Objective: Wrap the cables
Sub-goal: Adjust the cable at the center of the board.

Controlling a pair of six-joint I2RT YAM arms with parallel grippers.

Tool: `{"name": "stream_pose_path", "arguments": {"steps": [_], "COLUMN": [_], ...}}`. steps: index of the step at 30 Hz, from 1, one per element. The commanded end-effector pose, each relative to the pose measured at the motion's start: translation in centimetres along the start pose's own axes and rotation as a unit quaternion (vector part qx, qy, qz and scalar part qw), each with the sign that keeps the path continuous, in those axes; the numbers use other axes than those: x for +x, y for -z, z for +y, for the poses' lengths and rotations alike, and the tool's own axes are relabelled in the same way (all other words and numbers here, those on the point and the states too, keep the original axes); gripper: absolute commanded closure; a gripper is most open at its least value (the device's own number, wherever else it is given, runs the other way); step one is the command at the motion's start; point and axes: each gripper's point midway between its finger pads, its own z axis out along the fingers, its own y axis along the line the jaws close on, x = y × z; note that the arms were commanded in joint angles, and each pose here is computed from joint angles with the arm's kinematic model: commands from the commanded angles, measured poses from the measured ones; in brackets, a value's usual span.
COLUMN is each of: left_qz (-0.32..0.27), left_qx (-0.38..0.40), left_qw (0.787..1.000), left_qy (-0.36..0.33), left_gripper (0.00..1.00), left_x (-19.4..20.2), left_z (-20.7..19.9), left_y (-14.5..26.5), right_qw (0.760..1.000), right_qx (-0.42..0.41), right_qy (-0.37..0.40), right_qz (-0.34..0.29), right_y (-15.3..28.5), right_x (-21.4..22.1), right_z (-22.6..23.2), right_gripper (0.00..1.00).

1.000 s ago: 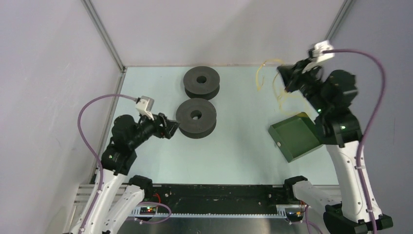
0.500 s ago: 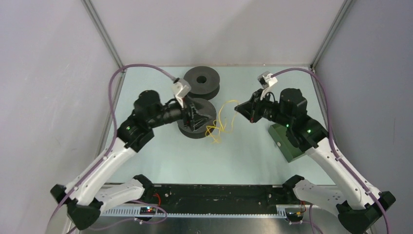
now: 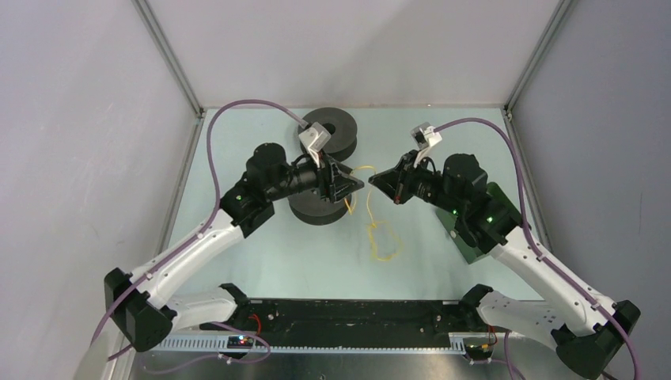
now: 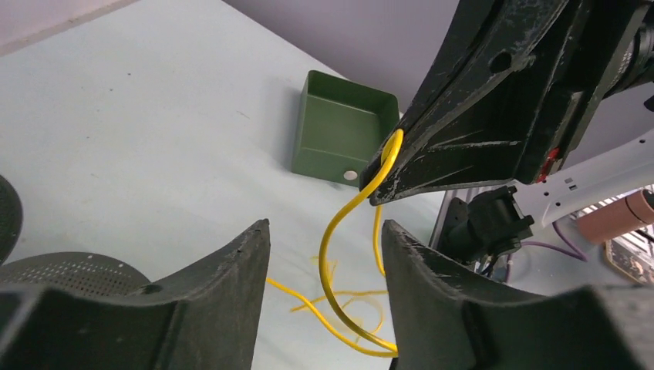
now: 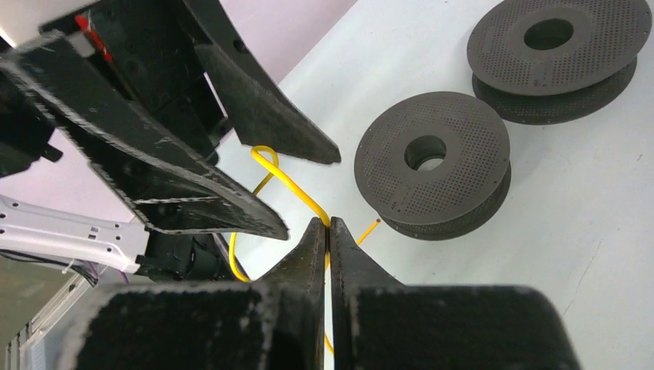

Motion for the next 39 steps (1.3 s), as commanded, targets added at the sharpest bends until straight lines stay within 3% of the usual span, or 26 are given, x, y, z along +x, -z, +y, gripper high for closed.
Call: {"name": "stream_pose_path", "arguments": {"steps": [1, 4, 7, 9, 15, 20, 23, 27, 32, 39], "left_qz": [-0.011, 0.007, 0.014, 0.012, 0.013, -0.046, -0.055, -0.048, -0.044, -0.052], "left_qx": [0.013, 0.006, -0.003, -0.006, -0.041, -0.079, -0.080, -0.089, -0.094, -0.099], "left_qw": [1.000, 1.000, 0.999, 0.999, 0.998, 0.995, 0.994, 0.993, 0.993, 0.992], "left_qy": [0.015, 0.029, 0.030, 0.031, 0.044, 0.037, 0.040, 0.055, 0.061, 0.062], "left_gripper": [0.47, 0.60, 0.93, 0.99, 1.00, 1.00, 1.00, 1.00, 1.00, 1.00], "left_x": [0.4, 2.2, 2.8, 2.6, -0.1, -4.1, -4.7, -3.8, -3.3, -3.6], "left_z": [-0.2, 0.3, 0.6, 0.4, -0.1, -0.4, -0.8, -0.5, -0.2, -0.3], "left_y": [-1.4, -1.5, -1.1, -0.6, 1.0, 3.4, 4.1, 4.3, 4.3, 4.7], "right_qw": [0.999, 0.998, 0.994, 0.993, 0.991, 0.989, 0.987, 0.984, 0.991, 0.998], "right_qx": [0.004, 0.029, 0.079, 0.097, 0.121, 0.143, 0.154, 0.158, 0.090, -0.024], "right_qy": [-0.009, -0.002, 0.014, 0.029, 0.049, 0.026, 0.000, -0.042, -0.058, -0.025], "right_qz": [-0.047, -0.061, -0.068, -0.057, -0.010, 0.028, 0.049, 0.073, 0.086, 0.042], "right_y": [0.3, 0.8, 1.4, 1.6, 1.5, 1.7, 1.8, 1.6, 0.2, -2.8], "right_x": [-1.8, -1.9, -1.5, -0.8, 2.5, 6.5, 9.2, 12.6, 15.1, 16.2], "right_z": [0.3, -0.7, -2.9, -3.9, -5.8, -7.6, -8.6, -9.4, -7.5, -2.5], "right_gripper": [1.00, 1.00, 1.00, 1.00, 0.90, 0.72, 0.60, 0.53, 0.49, 0.43]}}
